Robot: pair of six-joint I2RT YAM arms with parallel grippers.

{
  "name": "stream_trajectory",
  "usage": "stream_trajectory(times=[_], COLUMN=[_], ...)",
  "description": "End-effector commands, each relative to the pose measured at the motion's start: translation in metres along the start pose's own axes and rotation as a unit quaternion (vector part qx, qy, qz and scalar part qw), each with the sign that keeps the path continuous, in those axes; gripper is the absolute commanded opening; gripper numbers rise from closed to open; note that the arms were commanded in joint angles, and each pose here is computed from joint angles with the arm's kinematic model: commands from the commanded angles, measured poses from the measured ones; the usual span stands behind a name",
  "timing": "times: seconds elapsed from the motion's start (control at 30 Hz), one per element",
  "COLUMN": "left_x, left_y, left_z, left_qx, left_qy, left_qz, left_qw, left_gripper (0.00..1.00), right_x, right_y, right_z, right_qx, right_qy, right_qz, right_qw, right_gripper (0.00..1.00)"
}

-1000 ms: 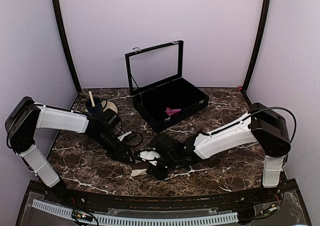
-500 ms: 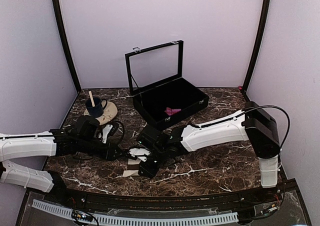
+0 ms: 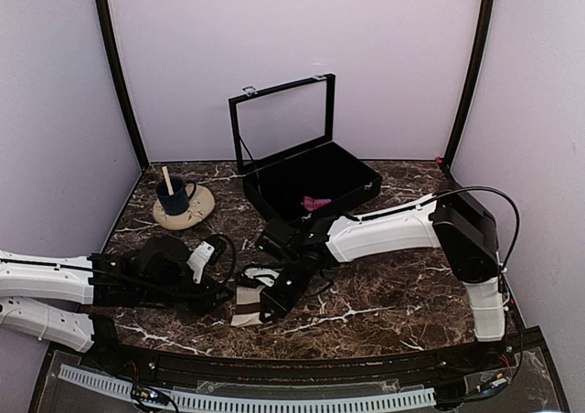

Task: Roll the socks
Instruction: Roll the sock at the center of the board.

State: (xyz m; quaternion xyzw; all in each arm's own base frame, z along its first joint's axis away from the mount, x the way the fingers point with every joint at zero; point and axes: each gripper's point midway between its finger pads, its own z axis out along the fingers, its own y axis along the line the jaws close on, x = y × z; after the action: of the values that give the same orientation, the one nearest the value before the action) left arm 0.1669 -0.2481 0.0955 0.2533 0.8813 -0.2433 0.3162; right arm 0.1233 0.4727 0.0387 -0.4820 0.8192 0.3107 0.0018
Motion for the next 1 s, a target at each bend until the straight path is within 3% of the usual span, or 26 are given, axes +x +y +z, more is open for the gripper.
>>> stream_trajectory(times=[0.0,0.27,0.47,0.8,0.97], left_x=[-0.004,0.001,0.013,0.027,0.031], left_y=[0.003,-0.012,-0.029,-0.063,-0.062], left_z=[-0.006,-0.008,0.005,0.025,0.037], left_qx=[-0.030,-0.021,-0.012,-0.001,-0.044], left_qy=[-0.030,-0.034,-0.002,0.032,0.053], left_qz=[0.022,0.059,0.124,0.237,0.288], left_qw=[0.999,0.997,0.992,0.971,0.955], left_gripper=[0.30,0.30,0.30,0.26,0.27], right_x=[-0.010,-0.007,-0.001,-0.001,0.000], right_y=[-0.002,-0.010,-0.016,-0.022,-0.019], right_z=[-0.007,-0.005,-0.002,-0.007,-0.007], right_qx=[-0.037,-0.062,-0.078,-0.100,-0.109], right_qy=[-0.004,0.025,0.045,0.047,0.051], right_qz=[0.024,0.045,0.067,0.098,0.099], right_qw=[0.999,0.997,0.994,0.989,0.988], right_gripper=[0.00,0.00,0.00,0.00,0.00])
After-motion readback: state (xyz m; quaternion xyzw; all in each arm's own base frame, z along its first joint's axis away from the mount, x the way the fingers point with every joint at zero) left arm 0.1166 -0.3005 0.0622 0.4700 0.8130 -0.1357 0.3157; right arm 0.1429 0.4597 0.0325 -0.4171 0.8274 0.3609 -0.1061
